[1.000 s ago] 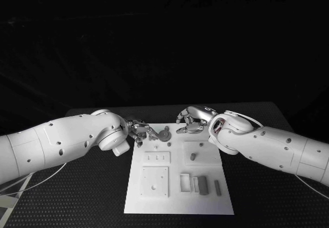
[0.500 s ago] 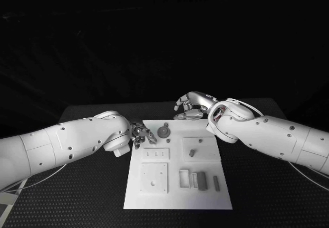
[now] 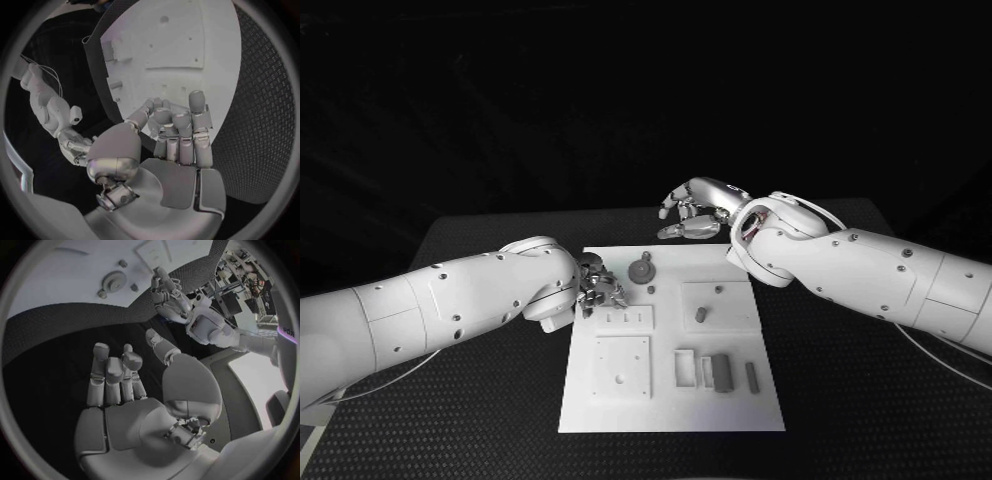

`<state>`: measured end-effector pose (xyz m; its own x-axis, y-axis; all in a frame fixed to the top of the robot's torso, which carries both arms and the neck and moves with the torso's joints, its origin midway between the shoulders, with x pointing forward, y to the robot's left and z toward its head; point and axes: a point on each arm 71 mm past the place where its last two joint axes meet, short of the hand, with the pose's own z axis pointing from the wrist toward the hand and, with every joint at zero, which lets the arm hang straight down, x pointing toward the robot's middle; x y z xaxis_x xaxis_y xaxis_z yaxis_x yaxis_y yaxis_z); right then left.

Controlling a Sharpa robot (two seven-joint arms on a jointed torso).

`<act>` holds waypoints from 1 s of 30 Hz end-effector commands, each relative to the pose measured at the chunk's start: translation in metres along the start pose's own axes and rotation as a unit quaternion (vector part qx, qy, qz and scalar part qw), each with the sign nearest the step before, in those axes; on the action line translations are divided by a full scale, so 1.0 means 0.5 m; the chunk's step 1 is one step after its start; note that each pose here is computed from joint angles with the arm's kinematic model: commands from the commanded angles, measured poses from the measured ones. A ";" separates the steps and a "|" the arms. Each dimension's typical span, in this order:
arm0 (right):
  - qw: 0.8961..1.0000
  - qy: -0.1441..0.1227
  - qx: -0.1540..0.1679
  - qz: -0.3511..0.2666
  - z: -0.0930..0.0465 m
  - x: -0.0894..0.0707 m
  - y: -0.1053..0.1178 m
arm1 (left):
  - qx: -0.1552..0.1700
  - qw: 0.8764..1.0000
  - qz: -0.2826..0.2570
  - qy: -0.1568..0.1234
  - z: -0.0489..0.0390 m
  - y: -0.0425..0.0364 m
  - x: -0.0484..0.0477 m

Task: Assemble the parts on the task board

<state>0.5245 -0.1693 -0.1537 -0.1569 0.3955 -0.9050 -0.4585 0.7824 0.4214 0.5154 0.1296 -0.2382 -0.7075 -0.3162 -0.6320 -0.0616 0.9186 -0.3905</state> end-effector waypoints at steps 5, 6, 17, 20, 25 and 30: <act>1.000 0.002 -0.001 0.003 0.001 0.001 0.002 | -0.004 1.000 0.028 0.009 0.007 -0.006 0.016; 1.000 0.002 -0.001 0.003 0.002 0.001 0.002 | -0.005 1.000 0.030 0.008 0.007 -0.006 0.016; 1.000 0.005 -0.001 0.003 0.002 0.002 0.003 | -0.007 0.999 0.038 0.009 0.008 -0.007 0.017; 1.000 0.005 -0.001 0.003 0.002 0.002 0.003 | -0.007 0.999 0.046 0.010 0.009 -0.008 0.019; 1.000 0.006 -0.001 0.003 0.002 0.002 0.003 | -0.008 0.998 0.054 0.012 0.010 -0.009 0.024; 1.000 0.007 -0.001 0.003 0.003 0.003 0.003 | -0.008 0.998 0.069 0.006 0.011 -0.010 0.025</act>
<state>0.5249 -0.1679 -0.1539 -0.1628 0.3991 -0.9023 -0.4564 0.7804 0.4275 0.5115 0.1216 -0.2478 -0.7184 -0.2276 -0.6574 -0.0078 0.9475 -0.3196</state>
